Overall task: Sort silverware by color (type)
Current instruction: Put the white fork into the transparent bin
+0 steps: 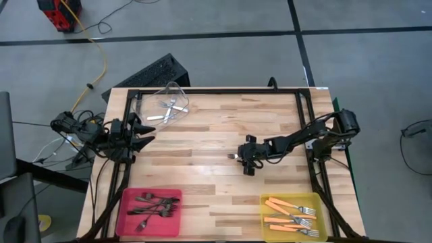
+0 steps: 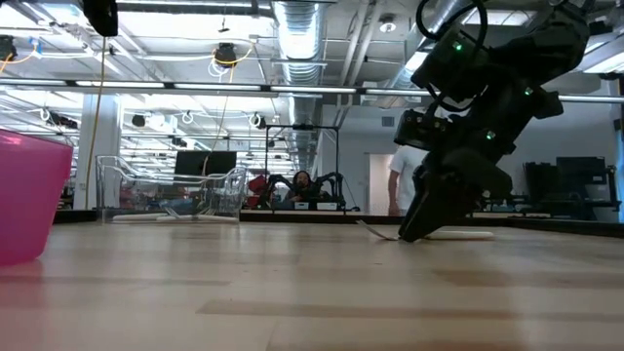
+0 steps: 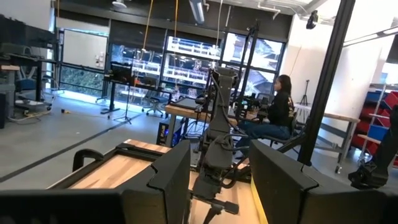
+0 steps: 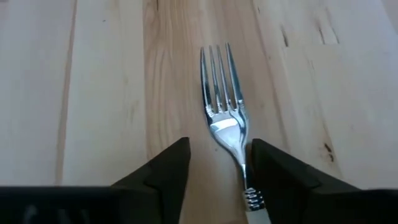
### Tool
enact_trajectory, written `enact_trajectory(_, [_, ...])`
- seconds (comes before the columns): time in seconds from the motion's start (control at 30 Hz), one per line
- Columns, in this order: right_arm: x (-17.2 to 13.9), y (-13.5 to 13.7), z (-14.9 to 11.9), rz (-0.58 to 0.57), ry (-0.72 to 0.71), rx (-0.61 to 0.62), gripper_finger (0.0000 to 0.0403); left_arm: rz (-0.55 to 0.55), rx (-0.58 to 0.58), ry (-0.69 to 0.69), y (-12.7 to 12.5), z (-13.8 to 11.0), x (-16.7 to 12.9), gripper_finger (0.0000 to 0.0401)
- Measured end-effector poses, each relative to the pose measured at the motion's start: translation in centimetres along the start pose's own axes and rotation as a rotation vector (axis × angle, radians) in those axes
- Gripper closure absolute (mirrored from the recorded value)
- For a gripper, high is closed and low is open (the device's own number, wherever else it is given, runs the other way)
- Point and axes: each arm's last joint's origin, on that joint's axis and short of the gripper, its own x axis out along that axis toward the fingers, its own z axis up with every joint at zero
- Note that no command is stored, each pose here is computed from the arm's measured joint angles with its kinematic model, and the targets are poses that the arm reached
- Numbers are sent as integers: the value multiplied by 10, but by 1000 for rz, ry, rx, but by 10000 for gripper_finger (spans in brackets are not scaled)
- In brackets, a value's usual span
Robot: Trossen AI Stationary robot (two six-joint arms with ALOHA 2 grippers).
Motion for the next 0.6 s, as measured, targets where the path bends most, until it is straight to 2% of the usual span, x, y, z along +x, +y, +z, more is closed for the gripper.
enact_trajectory(0.33, [1, -3, -1, -3, 6, 48, 290, 0, -8, 0, 0, 0, 0, 250])
enact_trajectory(0.6, [1, -4, 2, -34, -38, 86, 345, 0, -9, 0, 0, 0, 0, 250])
